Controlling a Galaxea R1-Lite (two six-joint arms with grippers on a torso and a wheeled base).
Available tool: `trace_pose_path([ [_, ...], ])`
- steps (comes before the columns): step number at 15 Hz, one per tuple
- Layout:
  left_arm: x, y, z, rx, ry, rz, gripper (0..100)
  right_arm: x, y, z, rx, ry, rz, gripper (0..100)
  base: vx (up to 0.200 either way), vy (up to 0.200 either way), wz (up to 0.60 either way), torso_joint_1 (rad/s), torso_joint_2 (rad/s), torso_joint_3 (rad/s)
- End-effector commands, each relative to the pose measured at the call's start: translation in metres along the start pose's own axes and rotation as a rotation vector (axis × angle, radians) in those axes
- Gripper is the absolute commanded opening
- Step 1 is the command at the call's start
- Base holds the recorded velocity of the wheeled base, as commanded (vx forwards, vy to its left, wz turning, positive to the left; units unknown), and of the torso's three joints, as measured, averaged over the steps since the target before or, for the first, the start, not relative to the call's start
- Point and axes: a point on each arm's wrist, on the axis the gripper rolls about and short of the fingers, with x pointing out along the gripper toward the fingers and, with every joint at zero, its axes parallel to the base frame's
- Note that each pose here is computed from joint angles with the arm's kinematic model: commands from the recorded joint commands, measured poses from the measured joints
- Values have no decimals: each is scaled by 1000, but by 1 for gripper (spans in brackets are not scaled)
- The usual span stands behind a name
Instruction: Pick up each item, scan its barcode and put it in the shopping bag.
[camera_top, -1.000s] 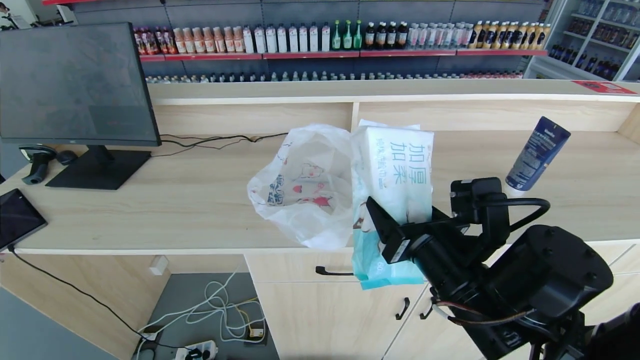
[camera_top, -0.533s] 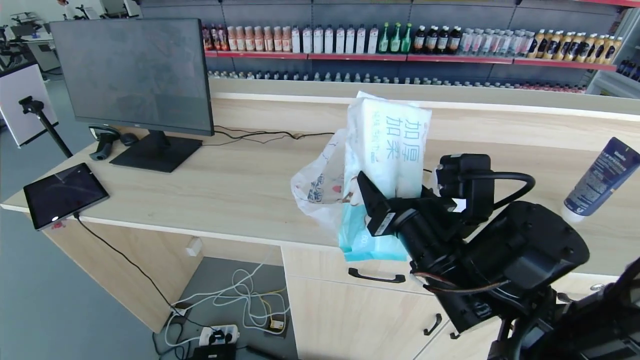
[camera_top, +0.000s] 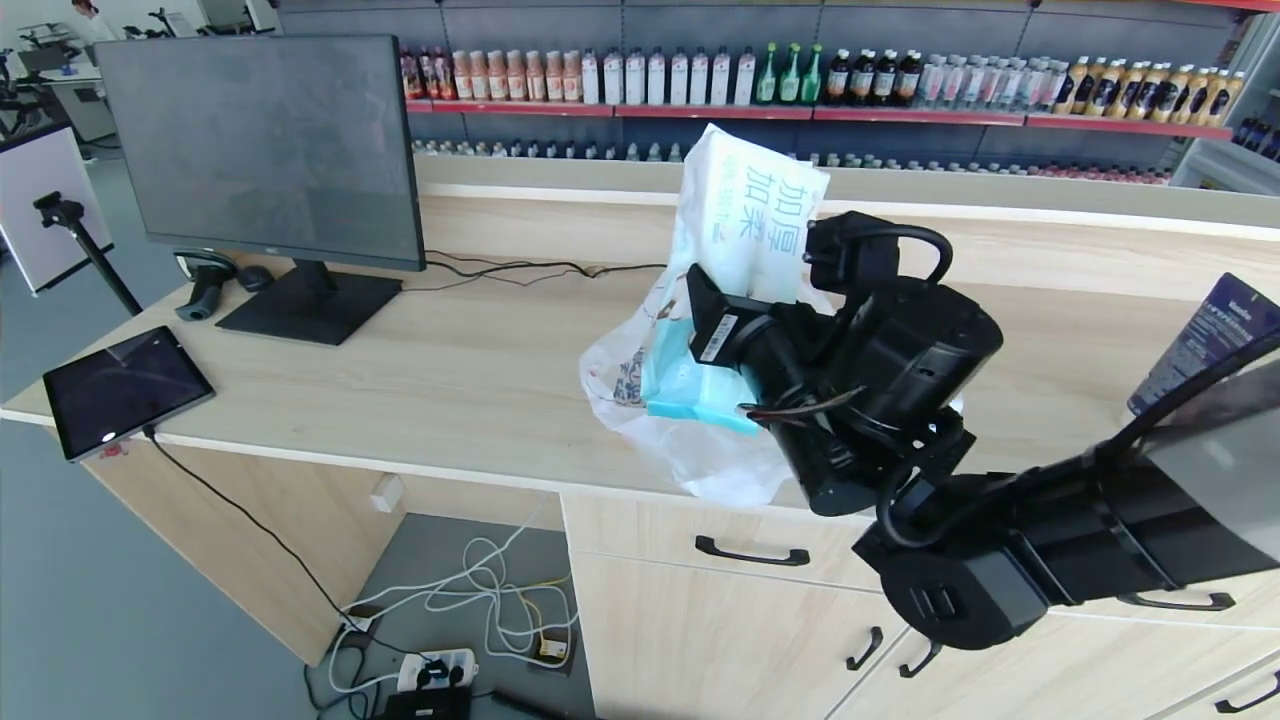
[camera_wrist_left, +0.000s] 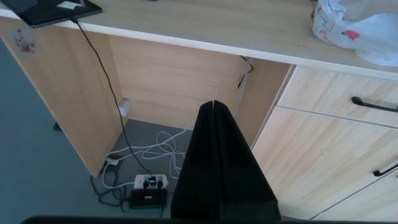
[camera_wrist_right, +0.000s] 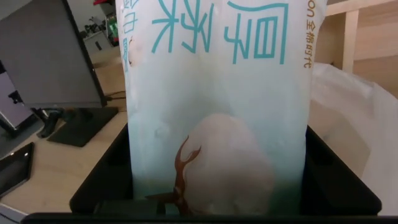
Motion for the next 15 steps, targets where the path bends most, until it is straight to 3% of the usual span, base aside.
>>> trace_pose_path([
  [1, 0, 0, 0, -2, 0, 0, 0, 28, -15, -30, 1, 9, -54, 0, 0, 0, 0, 0, 0, 0],
  [6, 0, 0, 0, -2, 0, 0, 0, 67, -51, -43, -16, 56, -173, 0, 0, 0, 0, 0, 0, 0],
  [15, 0, 0, 0, 0, 0, 0, 0, 66, -54, -66, -78, 182, -191, 0, 0, 0, 0, 0, 0, 0],
])
